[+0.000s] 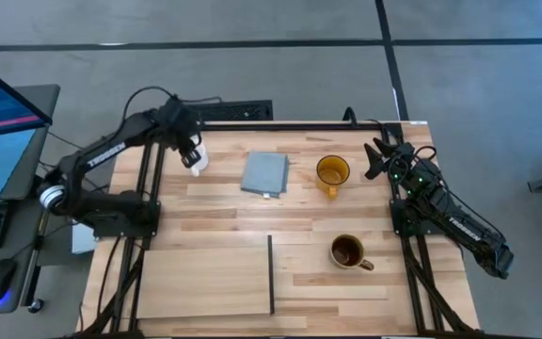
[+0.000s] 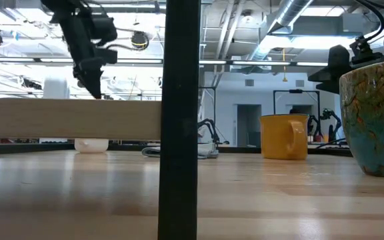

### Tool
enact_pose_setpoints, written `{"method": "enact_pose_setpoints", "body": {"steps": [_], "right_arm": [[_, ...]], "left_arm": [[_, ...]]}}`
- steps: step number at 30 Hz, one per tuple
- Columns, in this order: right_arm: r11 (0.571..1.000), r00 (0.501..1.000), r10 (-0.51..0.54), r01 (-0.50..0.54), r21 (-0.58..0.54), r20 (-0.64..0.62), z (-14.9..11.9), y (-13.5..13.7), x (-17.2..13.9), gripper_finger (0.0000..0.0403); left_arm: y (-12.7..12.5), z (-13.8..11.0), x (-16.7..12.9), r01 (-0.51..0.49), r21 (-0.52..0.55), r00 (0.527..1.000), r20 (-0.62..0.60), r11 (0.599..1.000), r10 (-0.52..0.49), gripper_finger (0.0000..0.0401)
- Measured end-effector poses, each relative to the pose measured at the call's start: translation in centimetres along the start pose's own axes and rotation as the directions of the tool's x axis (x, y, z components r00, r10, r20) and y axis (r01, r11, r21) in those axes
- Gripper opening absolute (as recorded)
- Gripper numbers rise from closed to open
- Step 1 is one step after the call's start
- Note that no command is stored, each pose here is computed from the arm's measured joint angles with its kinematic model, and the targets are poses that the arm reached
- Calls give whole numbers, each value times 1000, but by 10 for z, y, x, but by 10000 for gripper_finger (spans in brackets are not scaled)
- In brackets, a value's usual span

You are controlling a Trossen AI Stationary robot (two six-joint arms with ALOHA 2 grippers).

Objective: Stack small to large cups/mugs on shelf
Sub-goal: Put the white mug onto the shelf

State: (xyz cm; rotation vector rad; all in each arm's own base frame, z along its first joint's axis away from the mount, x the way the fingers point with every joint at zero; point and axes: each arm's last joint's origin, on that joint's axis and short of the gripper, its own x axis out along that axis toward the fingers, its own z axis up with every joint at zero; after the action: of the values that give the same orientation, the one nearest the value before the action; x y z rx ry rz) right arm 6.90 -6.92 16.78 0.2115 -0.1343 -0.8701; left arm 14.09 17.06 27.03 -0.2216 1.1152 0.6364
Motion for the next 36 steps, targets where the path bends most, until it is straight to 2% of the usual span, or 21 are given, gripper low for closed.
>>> {"method": "enact_pose_setpoints", "body": {"steps": [5,10,25,36], "right_arm": [[1000,1000,0,0,0,0,0,0,0,246],[1000,1000,-2,2,0,0,0,0,0,246],[1000,1000,-2,2,0,1,0,0,0,246],[1000,1000,-2,2,0,1,0,0,0,246]], "left_arm": [[22,-5,12,-33,-84,998,-61,996,28,87],[32,-7,25,-31,-76,993,-113,997,23,87],[36,-6,74,3,-43,960,-279,999,-15,87],[36,-6,75,4,-52,960,-281,999,-19,87]]}}
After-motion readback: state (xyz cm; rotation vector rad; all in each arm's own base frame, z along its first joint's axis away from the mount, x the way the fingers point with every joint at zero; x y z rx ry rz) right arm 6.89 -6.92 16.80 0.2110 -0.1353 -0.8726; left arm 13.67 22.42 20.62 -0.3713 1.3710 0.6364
